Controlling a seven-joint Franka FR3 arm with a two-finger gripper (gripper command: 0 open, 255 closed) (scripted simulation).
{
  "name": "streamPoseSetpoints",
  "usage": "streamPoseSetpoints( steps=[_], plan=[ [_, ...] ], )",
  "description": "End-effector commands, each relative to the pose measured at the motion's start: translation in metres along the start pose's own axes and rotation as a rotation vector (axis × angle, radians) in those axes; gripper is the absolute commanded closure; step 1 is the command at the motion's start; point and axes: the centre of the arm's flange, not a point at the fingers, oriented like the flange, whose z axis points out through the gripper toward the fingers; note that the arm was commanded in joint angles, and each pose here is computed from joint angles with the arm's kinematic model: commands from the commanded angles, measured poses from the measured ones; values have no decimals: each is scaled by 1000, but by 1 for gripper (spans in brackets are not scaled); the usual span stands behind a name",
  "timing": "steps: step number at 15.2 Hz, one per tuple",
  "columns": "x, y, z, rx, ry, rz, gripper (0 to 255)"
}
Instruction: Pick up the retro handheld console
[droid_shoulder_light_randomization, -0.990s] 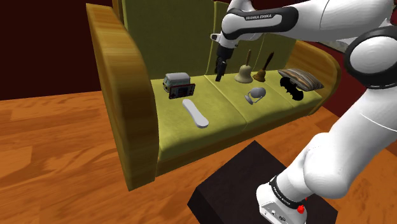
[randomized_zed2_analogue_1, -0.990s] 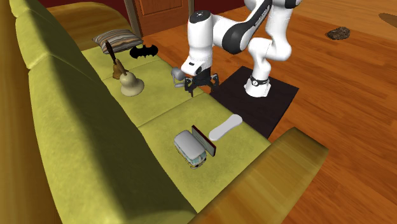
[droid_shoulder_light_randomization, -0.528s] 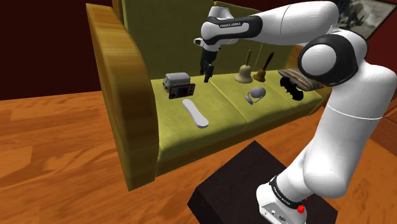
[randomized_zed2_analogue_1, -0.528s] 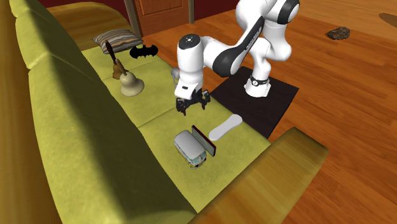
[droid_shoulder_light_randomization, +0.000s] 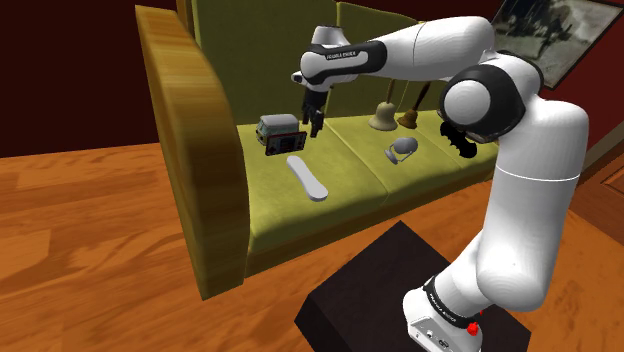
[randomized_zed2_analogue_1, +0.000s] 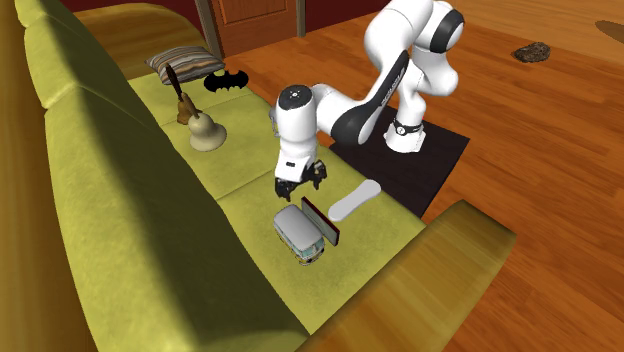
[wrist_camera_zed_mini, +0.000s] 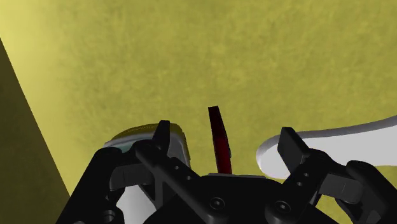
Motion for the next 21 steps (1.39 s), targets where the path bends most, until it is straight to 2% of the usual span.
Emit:
streamPoseSetpoints(
  steps=[1,3,4,13,21],
  plan=[
    [1,1,10,0,0,0,0],
    [1,1,13,0,0,0,0],
    [1,1,13,0,0,0,255],
    [1,1,13,0,0,0,255],
    [-1,0,-29,0,0,0,255]
  ],
)
